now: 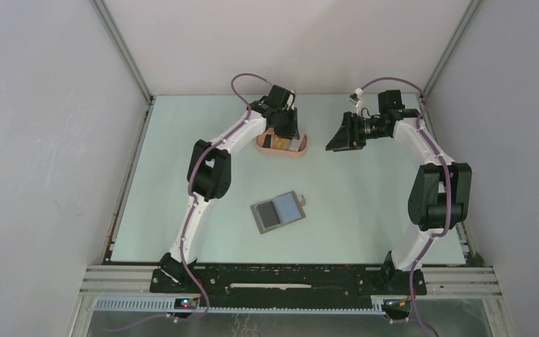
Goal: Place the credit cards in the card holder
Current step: Pick up the credit card from the storage box.
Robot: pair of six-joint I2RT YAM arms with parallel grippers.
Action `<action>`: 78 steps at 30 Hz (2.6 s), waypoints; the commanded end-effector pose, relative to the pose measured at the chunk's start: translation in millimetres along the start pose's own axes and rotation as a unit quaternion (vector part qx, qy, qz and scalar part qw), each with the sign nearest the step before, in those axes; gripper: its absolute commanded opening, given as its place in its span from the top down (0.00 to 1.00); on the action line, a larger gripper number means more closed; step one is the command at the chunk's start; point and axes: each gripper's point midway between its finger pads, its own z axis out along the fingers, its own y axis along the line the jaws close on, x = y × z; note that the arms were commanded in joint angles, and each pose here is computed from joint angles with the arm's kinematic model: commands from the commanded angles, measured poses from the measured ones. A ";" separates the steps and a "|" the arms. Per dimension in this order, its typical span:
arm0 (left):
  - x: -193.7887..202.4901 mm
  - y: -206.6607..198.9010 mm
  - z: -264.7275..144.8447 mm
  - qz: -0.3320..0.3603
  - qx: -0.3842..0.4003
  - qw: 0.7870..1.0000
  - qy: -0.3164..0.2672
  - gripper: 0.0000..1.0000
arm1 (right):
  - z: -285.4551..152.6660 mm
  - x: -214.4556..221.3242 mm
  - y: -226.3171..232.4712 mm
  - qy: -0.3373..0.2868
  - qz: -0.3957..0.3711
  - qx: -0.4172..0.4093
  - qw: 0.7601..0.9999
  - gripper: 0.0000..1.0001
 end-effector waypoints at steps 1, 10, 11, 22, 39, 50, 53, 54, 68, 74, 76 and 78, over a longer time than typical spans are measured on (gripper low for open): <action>-40.1 -29.0 -39.5 0.007 0.036 0.998 -0.052 0.70 | -3.9 -3.0 2.4 -0.004 -0.004 -0.010 1.000 0.34; -41.8 -26.6 -43.8 0.006 0.033 0.998 -0.055 0.77 | -3.6 -2.5 2.9 -0.004 -0.003 -0.012 1.000 0.33; -42.1 -26.6 -44.7 0.006 0.032 0.998 -0.056 0.78 | -3.7 -2.7 2.8 -0.004 -0.003 -0.011 1.000 0.33; -47.3 -23.7 -54.6 0.012 0.020 0.997 -0.068 0.84 | -3.2 -2.1 3.1 -0.003 -0.001 -0.015 1.000 0.34; -62.6 -8.0 -84.6 0.040 -0.032 0.991 -0.123 1.00 | -1.9 1.4 6.9 0.002 -0.012 -0.026 1.000 0.33; -55.7 -22.4 -164.0 0.070 0.005 0.975 -0.209 1.00 | 6.4 13.0 41.7 0.009 -0.128 -0.033 0.991 0.33; -33.5 -40.3 -191.2 0.078 0.078 0.964 -0.241 1.00 | 7.9 20.1 60.3 0.002 -0.196 -0.036 0.980 0.33; -22.1 -45.2 -199.3 0.078 0.104 0.960 -0.248 1.00 | 7.4 22.4 67.4 -0.004 -0.218 -0.040 0.975 0.34; 115.8 -64.6 -277.8 0.011 0.328 0.867 -0.375 1.00 | 18.0 76.9 154.2 0.034 -0.236 -0.251 0.938 0.31; 139.0 -70.8 -286.2 -0.036 0.385 0.833 -0.395 1.00 | 33.9 78.9 155.3 0.053 -0.204 -0.241 0.947 0.31; 141.5 -73.6 -289.4 -0.049 0.401 0.823 -0.399 1.00 | 41.2 80.3 149.6 0.057 -0.182 -0.239 0.952 0.31; 143.9 -76.2 -289.7 -0.056 0.413 0.818 -0.397 1.00 | 46.4 80.3 144.3 0.061 -0.170 -0.231 0.956 0.31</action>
